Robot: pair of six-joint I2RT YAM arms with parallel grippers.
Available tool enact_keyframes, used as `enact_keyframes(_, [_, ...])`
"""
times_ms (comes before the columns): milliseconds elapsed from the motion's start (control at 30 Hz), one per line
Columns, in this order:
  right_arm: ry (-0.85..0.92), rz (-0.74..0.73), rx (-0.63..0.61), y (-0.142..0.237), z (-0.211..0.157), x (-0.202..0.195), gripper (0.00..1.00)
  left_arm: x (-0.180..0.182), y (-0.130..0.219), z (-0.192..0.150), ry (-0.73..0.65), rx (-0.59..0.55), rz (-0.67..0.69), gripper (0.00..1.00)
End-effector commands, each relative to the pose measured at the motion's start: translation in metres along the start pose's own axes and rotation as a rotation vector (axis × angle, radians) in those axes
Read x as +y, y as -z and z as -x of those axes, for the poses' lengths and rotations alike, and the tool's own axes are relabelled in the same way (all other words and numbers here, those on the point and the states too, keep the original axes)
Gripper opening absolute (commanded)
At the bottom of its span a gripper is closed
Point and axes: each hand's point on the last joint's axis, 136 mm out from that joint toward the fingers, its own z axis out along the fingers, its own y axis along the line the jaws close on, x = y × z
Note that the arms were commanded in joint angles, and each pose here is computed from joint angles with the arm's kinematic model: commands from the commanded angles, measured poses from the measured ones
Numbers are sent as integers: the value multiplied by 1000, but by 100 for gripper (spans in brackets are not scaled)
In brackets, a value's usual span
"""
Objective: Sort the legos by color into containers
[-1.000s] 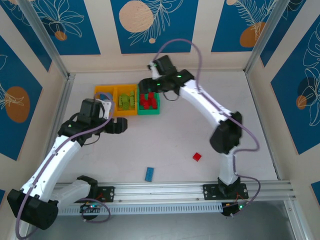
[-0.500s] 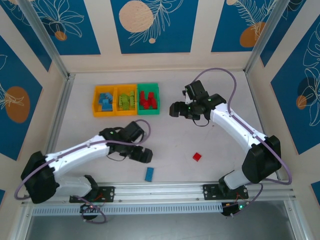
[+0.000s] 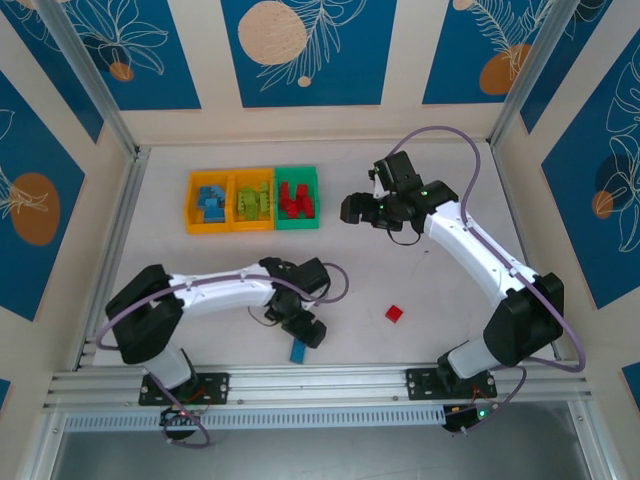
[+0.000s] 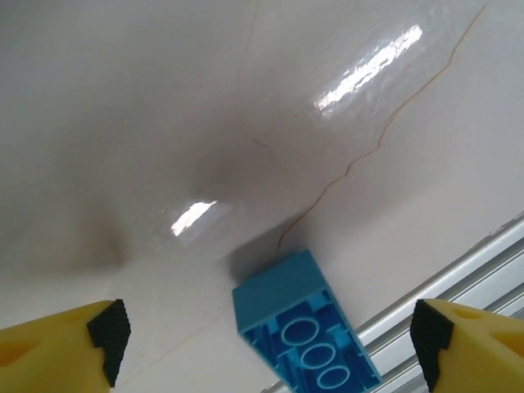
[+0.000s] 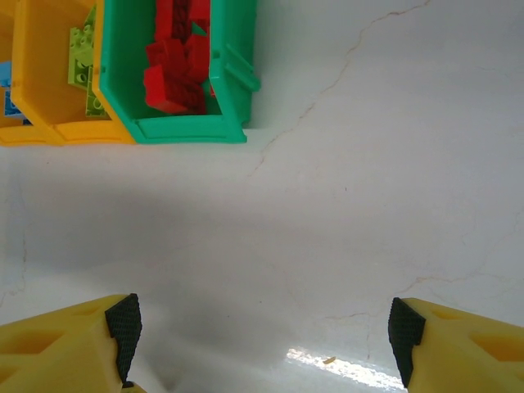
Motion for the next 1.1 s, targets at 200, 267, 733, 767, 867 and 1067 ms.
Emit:
enact_keyframes(200, [-19, -27, -56, 17, 6, -9, 82, 5, -8, -24, 185, 236, -83, 72])
enact_keyframes(267, [-25, -27, -63, 20, 5, -11, 82, 4, -7, -25, 194, 260, -79, 68])
enact_keyframes(733, [-41, -37, -88, 32, 4, -20, 82, 5, -7, -23, 241, 267, -90, 42])
enact_keyframes(767, [-40, -36, -89, 32, 4, -20, 82, 6, -6, -22, 239, 260, -91, 42])
enact_keyframes(867, [-44, -33, -89, 31, 4, -20, 82, 8, -2, -15, 216, 226, -80, 43])
enact_keyframes(1067, [-50, -34, -80, 29, 2, -21, 82, 36, 15, 12, 193, 115, 29, 44])
